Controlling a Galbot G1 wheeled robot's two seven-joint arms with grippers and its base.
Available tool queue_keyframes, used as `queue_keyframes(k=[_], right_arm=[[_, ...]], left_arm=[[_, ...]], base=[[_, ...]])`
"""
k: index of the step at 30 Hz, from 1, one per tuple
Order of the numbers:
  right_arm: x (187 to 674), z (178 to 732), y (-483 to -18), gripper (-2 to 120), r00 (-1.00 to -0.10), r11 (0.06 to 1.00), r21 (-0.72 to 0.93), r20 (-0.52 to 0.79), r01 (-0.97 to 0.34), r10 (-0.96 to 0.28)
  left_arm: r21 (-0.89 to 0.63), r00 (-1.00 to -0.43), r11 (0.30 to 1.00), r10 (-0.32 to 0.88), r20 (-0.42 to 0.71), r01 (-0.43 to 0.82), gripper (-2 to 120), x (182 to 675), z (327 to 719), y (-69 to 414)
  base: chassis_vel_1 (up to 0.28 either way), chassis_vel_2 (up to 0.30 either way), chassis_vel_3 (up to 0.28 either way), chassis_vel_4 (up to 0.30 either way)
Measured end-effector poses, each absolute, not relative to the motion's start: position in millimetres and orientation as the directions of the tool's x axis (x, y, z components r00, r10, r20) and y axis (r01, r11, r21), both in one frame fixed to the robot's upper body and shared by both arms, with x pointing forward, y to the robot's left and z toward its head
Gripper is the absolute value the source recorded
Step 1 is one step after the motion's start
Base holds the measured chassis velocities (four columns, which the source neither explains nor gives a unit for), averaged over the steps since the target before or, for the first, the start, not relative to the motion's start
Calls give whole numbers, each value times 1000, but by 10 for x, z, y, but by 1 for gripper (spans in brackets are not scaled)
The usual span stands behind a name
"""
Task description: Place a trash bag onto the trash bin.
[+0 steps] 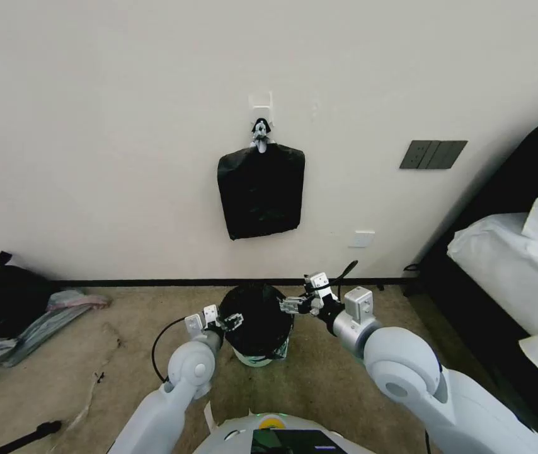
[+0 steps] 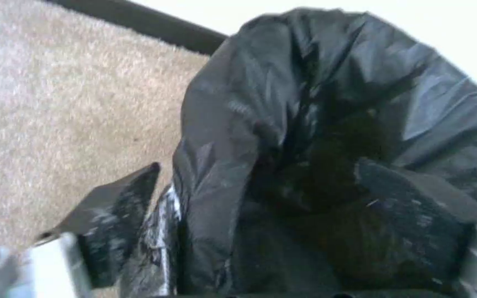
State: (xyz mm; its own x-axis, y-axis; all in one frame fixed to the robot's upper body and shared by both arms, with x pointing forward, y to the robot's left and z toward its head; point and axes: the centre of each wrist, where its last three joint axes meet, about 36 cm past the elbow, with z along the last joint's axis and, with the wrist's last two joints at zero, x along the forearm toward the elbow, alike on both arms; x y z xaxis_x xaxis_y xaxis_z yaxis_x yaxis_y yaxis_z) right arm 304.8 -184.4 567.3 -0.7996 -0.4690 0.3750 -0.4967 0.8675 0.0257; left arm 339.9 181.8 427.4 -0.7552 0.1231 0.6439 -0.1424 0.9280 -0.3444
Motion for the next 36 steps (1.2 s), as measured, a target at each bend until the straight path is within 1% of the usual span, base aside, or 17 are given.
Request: queue_keyframes(k=[5, 6, 8, 9, 10, 11, 12, 13, 14, 15, 16, 20, 22, 25, 27, 30, 36], right_arm=[[3053, 5649, -1859, 100, -819, 877, 21, 346, -480, -457], [3070, 5560, -1891, 100, -851, 891, 11, 291, -453, -436], [3078, 5410, -1935, 100, -890, 915, 3, 230, -404, -394], [3078, 5410, -1935, 100, -890, 915, 3, 230, -404, -394], [3061, 5233, -1983, 100, -919, 934, 0, 179, -357, -351], [3012, 5009, -2054, 100, -943, 947, -8, 102, -321, -318], [3012, 5009, -2054, 100, -943, 947, -8, 102, -321, -318], [2963, 4838, -2095, 100, -954, 954, -32, 42, -299, -297], [2922, 4722, -2113, 100, -959, 957, -49, 9, -285, -285], [2842, 4534, -2124, 100, -965, 965, -64, -40, -256, -259], [2842, 4534, -2124, 100, -965, 965, -64, -40, -256, -259], [2739, 4211, -2118, 100, -977, 985, -62, -128, -162, -168], [2721, 4167, -2122, 100, -978, 987, -63, -139, -146, -153], [2582, 4012, -2142, 100, -980, 994, -69, -174, -84, -95], [2548, 3992, -2148, 100, -980, 995, -69, -178, -73, -84], [2360, 3926, -2173, 100, -983, 998, -63, -181, -21, -32], [2220, 3903, -2147, 100, -984, 999, -53, -179, 3, -7]], left_arm=[[-322, -783, 941, 119, 611, -108, 99, 3346, 4328, 1856], [-291, -812, 954, 110, 574, -76, 100, 3282, 4371, 1919], [-251, -851, 968, 105, 515, -33, 100, 3169, 4404, 2003], [-251, -851, 968, 105, 515, -33, 100, 3169, 4404, 2003], [-212, -885, 977, 93, 456, -6, 100, 3079, 4413, 2060], [-164, -933, 986, 79, 352, 21, 100, 2977, 4366, 2122], [-164, -933, 986, 79, 352, 21, 100, 2977, 4366, 2122], [-122, -960, 992, 62, 273, 29, 100, 2929, 4304, 2162], [-92, -975, 995, 50, 216, 30, 100, 2894, 4249, 2191], [-48, -990, 998, 35, 134, 29, 100, 2809, 4138, 2215], [-48, -990, 998, 35, 134, 29, 100, 2809, 4138, 2215], [30, -999, 999, 28, 18, 28, 100, 2529, 3964, 2172], [36, -999, 999, 32, 3, 32, 100, 2489, 3960, 2162], [90, -995, 995, 48, -86, 40, 100, 2360, 3986, 2139], [97, -994, 994, 51, -96, 41, 100, 2334, 3995, 2131], [101, -993, 994, 45, -106, 34, 100, 2256, 3951, 2101], [114, -993, 993, 26, -119, 12, 100, 2284, 3836, 2118]], base=[[0, 0, 0, 0], [0, 0, 0, 0], [0, 0, 0, 0], [0, 0, 0, 0], [0, 0, 0, 0], [0, 0, 0, 0], [0, 0, 0, 0], [0, 0, 0, 0], [0, 0, 0, 0], [0, 0, 0, 0], [0, 0, 0, 0], [0, 0, 0, 0], [0, 0, 0, 0], [0, 0, 0, 0], [0, 0, 0, 0], [0, 0, 0, 0], [0, 0, 0, 0]])
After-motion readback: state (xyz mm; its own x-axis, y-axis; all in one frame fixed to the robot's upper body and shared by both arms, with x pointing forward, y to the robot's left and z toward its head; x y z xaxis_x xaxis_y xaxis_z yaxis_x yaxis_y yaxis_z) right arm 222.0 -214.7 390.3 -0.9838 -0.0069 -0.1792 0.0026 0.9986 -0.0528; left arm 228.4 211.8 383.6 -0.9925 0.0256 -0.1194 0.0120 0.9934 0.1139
